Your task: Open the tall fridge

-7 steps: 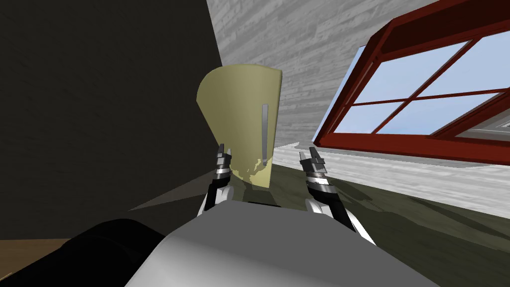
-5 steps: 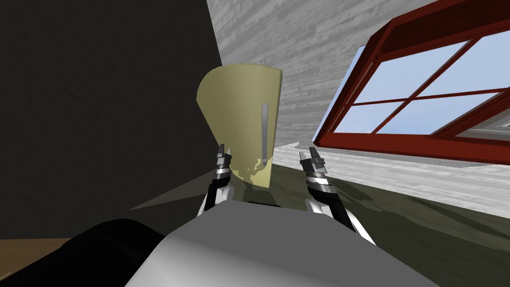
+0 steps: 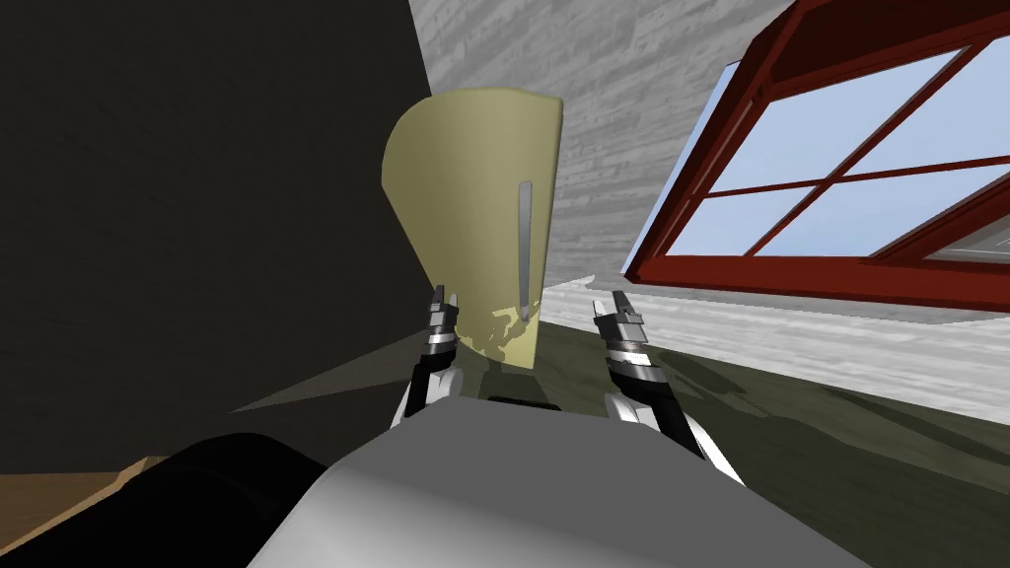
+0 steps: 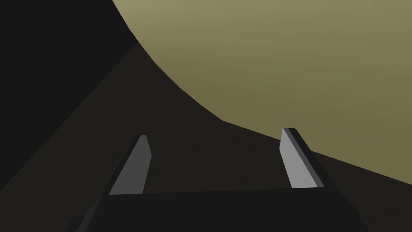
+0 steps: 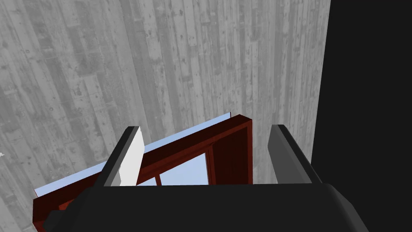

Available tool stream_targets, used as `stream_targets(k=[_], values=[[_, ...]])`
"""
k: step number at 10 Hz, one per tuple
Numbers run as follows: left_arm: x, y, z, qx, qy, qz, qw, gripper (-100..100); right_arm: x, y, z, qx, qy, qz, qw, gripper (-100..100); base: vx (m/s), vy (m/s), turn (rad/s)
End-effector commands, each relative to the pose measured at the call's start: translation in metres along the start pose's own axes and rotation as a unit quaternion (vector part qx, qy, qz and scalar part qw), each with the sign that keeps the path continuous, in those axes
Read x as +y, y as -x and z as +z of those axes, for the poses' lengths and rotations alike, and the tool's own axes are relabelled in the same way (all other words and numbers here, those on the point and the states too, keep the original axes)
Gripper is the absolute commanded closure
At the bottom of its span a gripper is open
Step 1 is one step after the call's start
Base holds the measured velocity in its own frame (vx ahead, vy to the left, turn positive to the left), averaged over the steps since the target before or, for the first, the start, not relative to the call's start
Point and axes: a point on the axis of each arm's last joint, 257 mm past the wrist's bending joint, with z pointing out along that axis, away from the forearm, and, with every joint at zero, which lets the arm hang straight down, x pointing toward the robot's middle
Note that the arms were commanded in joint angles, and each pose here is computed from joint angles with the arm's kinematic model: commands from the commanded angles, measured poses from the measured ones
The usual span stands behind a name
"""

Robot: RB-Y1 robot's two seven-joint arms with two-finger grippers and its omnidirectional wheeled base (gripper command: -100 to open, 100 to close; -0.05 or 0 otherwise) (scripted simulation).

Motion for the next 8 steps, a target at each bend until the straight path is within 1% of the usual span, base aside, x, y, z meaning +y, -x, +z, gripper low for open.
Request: stream_targets(k=[1, 2, 3, 5, 7, 8], values=[[0.000, 0.000, 0.000, 0.000, 0.000, 0.000, 1.0000, 0, 0.000, 0.000, 0.000, 0.000, 0.000, 0.000, 1.0000, 0, 0.000, 0.000, 0.000], [0.000, 0.000, 0.000, 0.000, 0.000, 0.000, 1.0000, 0, 0.000, 0.000, 0.000, 0.000, 0.000, 0.000, 1.0000, 0, 0.000, 0.000, 0.000], [0.003, -0.006, 0.001, 0.015, 0.001, 0.006, 0.9999, -100, 0.000, 0.000, 0.000, 0.000, 0.000, 0.000, 1.0000, 0, 0.006, -0.008, 0.026], [0.010, -0.015, 0.002, 0.037, 0.005, 0.014, 0.9992, -100, 0.000, 0.000, 0.000, 0.000, 0.000, 0.000, 1.0000, 0, 0.000, -0.026, 0.045], [0.020, -0.027, 0.005, 0.059, 0.010, 0.021, 0.9980, -100, 0.000, 0.000, 0.000, 0.000, 0.000, 0.000, 1.0000, 0, 0.002, -0.048, 0.066], [0.032, -0.040, 0.008, 0.078, 0.017, 0.027, 0.9964, -100, 0.000, 0.000, 0.000, 0.000, 0.000, 0.000, 1.0000, 0, -0.011, -0.076, 0.130]])
